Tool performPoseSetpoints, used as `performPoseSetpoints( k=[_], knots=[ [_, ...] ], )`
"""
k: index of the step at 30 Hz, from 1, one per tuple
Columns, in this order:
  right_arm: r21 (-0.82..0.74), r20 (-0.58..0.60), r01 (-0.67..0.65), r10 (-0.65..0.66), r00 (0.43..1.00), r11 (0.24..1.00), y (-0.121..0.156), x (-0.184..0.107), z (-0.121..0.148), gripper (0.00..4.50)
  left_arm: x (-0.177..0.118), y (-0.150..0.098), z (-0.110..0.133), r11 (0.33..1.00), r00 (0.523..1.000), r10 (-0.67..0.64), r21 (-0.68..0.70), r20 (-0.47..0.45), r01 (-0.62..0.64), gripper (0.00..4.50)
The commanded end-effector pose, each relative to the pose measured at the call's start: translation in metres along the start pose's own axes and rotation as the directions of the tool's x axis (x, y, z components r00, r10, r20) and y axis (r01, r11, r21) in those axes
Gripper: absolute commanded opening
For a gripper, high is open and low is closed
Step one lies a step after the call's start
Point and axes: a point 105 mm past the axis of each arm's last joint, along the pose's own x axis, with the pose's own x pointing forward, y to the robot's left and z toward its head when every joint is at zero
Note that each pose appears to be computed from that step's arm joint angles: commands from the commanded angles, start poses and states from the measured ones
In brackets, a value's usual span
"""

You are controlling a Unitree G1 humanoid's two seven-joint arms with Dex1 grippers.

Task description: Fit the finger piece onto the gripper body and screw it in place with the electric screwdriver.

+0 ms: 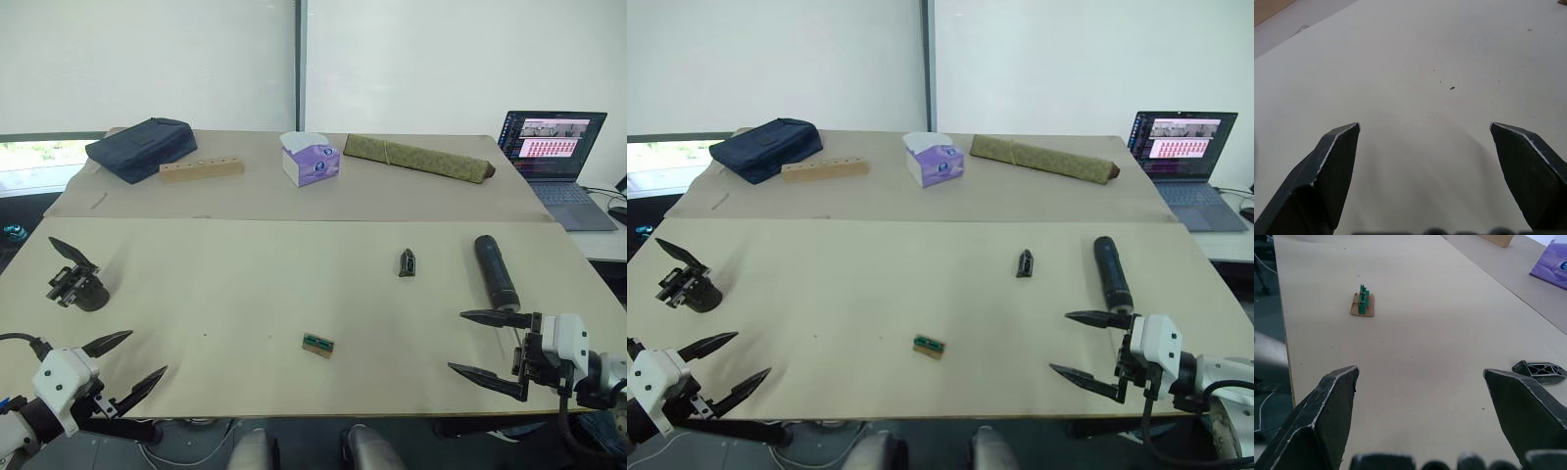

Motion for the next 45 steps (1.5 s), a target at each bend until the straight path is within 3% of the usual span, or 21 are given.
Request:
performPoseSetpoints(
  k=[1, 5, 9, 13, 16, 21, 28, 34, 45],
  knots=[
    [-0.026, 0.028, 0.001, -0.001, 1.000, 1.000, -0.003, 0.000, 0.005, 4.48, -0.002, 0.006, 0.013, 1.000, 0.998, 0.028, -0.015, 0.052, -0.027, 4.50],
    [-0.009, 0.092, 0.021, -0.020, 0.996, 1.000, -0.005, 0.011, 0.009, 4.48, -0.009, 0.022, 0.021, 0.977, 0.980, 0.150, -0.169, 0.128, -0.127, 4.50],
    [-0.001, 0.209, 0.046, -0.045, 0.977, 0.999, -0.007, 0.029, 0.028, 4.48, -0.022, 0.033, 0.018, 0.929, 0.940, 0.315, -0.244, 0.131, -0.278, 4.50],
    [-0.030, 0.350, 0.034, -0.021, 0.937, 0.999, 0.001, 0.043, 0.050, 4.48, -0.047, 0.040, -0.002, 0.821, 0.854, 0.515, -0.330, 0.078, -0.465, 4.50],
    [-0.055, 0.421, 0.017, 0.008, 0.907, 0.998, 0.008, 0.049, 0.060, 4.48, -0.070, 0.045, -0.018, 0.706, 0.758, 0.652, -0.384, 0.025, -0.594, 4.50],
    [-0.087, 0.455, 0.009, 0.032, 0.890, 0.996, 0.015, 0.052, 0.061, 4.48, -0.093, 0.049, -0.032, 0.556, 0.631, 0.775, -0.443, -0.029, -0.703, 4.50],
    [-0.090, 0.460, 0.004, 0.038, 0.887, 0.996, 0.017, 0.051, 0.054, 4.48, -0.063, 0.053, -0.034, 0.578, 0.666, 0.742, -0.430, -0.076, -0.693, 4.50],
    [-0.093, 0.455, 0.003, 0.040, 0.889, 0.996, 0.017, 0.055, 0.053, 4.48, -0.034, 0.077, -0.051, 0.591, 0.669, 0.721, -0.345, -0.180, -0.729, 4.50],
    [-0.105, 0.439, 0.029, 0.020, 0.898, 0.994, 0.018, 0.054, 0.046, 4.48, 0.012, 0.111, -0.051, 0.648, 0.700, 0.701, -0.286, -0.139, -0.706, 4.50]
  ],
)
